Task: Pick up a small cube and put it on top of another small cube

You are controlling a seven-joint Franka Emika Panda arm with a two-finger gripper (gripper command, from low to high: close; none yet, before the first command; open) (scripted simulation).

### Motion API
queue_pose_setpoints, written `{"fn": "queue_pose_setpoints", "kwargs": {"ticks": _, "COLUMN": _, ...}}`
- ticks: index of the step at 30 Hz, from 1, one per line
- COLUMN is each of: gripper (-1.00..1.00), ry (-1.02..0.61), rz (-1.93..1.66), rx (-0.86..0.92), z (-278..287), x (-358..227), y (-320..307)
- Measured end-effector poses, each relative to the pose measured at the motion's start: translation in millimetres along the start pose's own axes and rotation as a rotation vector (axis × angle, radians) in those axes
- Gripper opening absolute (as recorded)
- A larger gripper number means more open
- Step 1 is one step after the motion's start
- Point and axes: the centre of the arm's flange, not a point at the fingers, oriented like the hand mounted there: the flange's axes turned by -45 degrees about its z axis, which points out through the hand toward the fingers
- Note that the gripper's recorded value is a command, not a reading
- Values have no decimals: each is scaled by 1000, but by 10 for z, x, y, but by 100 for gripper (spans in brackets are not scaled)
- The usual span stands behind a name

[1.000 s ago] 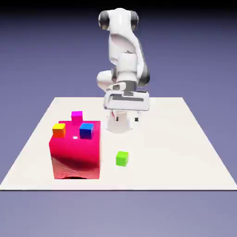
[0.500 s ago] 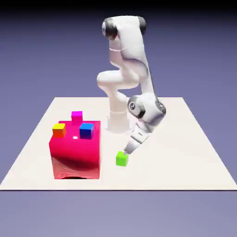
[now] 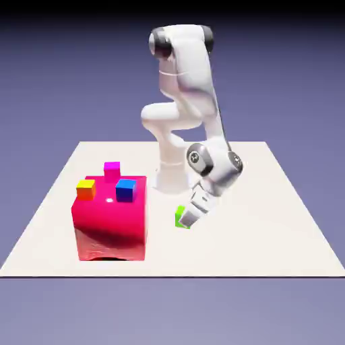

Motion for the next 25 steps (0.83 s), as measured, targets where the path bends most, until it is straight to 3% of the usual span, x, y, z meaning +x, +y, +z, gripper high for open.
{"fn": "queue_pose_setpoints", "kwargs": {"ticks": 8, "gripper": -100, "ry": -91, "rz": 36, "rx": -11, "z": -688, "x": -1276, "y": 310}}
{"fn": "queue_pose_setpoints", "kwargs": {"ticks": 16, "gripper": -100, "ry": 51, "rz": 290, "rx": 255, "z": -427, "x": -2968, "y": 267}}
{"fn": "queue_pose_setpoints", "kwargs": {"ticks": 18, "gripper": -100, "ry": 56, "rz": 301, "rx": 262, "z": -398, "x": -2982, "y": 269}}
{"fn": "queue_pose_setpoints", "kwargs": {"ticks": 21, "gripper": -100, "ry": 55, "rz": 302, "rx": 262, "z": 110, "x": -2854, "y": 178}}
{"fn": "queue_pose_setpoints", "kwargs": {"ticks": 22, "gripper": 100, "ry": 57, "rz": 301, "rx": 263, "z": 242, "x": -2815, "y": 139}}
{"fn": "queue_pose_setpoints", "kwargs": {"ticks": 25, "gripper": 100, "ry": 53, "rz": 302, "rx": 261, "z": 81, "x": -2863, "y": 187}}
